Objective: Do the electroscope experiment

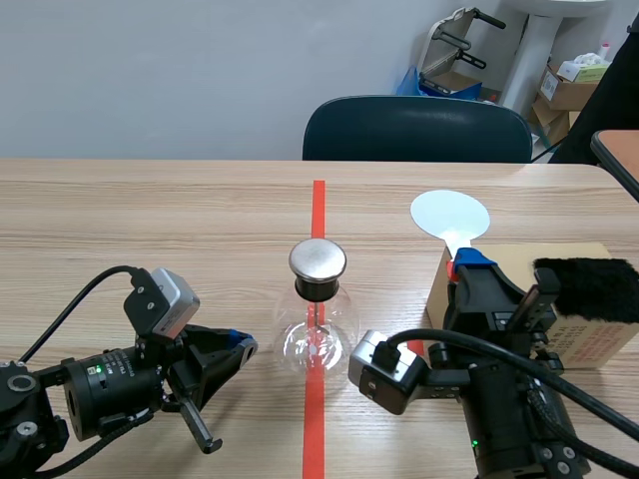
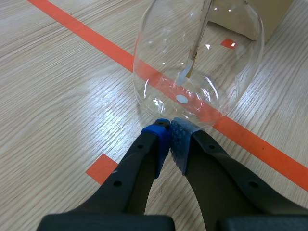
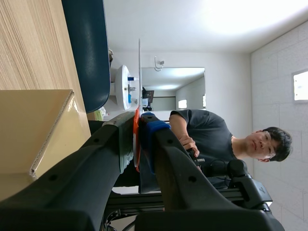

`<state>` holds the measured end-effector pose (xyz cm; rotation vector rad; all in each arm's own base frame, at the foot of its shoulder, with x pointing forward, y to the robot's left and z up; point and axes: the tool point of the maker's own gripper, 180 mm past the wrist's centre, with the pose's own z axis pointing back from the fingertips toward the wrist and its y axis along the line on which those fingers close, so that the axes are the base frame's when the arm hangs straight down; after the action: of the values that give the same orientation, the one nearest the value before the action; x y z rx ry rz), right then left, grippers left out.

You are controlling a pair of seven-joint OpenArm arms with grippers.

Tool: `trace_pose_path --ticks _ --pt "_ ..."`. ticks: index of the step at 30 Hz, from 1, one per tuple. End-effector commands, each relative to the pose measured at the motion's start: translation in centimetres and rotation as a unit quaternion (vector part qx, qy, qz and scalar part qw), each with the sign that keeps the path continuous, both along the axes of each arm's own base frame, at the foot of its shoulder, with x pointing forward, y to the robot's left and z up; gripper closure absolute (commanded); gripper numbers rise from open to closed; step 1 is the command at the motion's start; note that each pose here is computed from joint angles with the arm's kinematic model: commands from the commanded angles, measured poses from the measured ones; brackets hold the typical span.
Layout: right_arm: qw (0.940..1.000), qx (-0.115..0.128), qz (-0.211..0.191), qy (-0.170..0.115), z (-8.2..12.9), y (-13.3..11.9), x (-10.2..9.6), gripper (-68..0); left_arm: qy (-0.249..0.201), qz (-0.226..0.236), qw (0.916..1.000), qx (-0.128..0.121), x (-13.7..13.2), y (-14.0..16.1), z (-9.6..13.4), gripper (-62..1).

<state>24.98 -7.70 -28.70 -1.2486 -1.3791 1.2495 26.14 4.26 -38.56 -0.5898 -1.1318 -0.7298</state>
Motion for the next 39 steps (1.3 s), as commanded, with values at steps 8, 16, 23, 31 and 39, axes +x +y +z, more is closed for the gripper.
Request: trace_pose_path --ticks 8,16,23,31,39 --pt "0.9991 0.015 -0.001 -0.04 1.82 -0.26 0.38 -1.5 -0.012 0.0 0.9998 -0.014 0.52 -0.36 1.09 -3.6" --pt "0.9991 0.015 -0.001 -0.04 1.82 -0.26 0.38 -1.5 -0.012 0.0 0.9998 -0.014 0.52 -0.36 1.09 -3.6" --pt "0.9991 0.015 -0.001 -0.04 1.82 -0.26 0.38 -1.5 -0.012 0.0 0.9998 -0.014 0.52 -0.36 1.09 -3.6" --pt "0.9991 0.015 -0.001 -0.04 1.82 -0.26 0.38 -1.5 -0.012 0.0 0.9998 -0.014 0.5 -0.36 1.07 -3.6" --pt "0.9991 0.015 0.0 -0.04 1.82 -0.25 0.38 -1.5 -0.008 0.001 0.9999 -0.013 0.22 -0.36 0.85 -3.6"
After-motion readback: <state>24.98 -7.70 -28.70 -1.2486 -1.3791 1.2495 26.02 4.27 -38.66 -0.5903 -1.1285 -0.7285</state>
